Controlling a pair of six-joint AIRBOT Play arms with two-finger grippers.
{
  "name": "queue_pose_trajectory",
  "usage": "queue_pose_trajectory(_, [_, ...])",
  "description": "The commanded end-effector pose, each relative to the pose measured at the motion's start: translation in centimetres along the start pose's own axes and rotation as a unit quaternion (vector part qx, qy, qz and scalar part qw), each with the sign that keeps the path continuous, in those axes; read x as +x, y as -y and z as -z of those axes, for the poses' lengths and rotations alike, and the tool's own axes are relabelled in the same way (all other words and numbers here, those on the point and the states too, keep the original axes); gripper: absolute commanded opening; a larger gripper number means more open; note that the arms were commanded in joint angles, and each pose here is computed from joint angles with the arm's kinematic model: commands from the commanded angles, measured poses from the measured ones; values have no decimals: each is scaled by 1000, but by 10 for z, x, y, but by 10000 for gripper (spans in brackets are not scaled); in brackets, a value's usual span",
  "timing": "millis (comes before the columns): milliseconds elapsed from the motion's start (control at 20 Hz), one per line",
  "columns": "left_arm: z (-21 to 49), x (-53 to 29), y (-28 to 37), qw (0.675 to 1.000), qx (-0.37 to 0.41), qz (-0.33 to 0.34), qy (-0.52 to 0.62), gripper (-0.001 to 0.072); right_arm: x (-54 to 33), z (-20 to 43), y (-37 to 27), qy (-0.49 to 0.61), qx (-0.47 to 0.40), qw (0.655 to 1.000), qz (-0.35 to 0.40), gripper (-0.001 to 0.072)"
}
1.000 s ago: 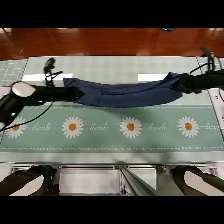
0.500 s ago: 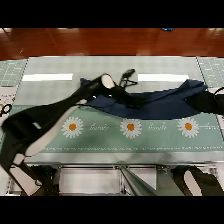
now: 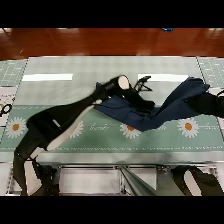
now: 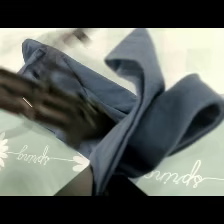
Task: Fold the shirts.
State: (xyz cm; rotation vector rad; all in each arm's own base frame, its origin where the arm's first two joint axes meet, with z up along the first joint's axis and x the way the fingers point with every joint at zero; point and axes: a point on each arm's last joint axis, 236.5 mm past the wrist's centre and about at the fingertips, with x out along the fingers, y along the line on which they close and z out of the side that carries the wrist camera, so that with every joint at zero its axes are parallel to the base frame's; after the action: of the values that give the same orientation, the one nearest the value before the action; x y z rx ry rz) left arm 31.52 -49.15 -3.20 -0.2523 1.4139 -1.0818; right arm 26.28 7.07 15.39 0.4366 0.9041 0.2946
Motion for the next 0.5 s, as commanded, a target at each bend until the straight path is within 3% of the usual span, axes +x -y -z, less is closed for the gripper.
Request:
queue_pose_trajectory(0, [-18,-90,-42,999,-22,-32,32,24,9,-4,-8,-7,23,999,-29,36])
queue_pose_trajectory(200, [-7,-208,-92,985,-43,-116,122,25,54,-22,-45,-20,29,993,-112,36])
queue_pose_trajectory(450, [54,-297,-119,958,-90,-160,220,25,170,-3,-118,-107,-4,981,-162,36])
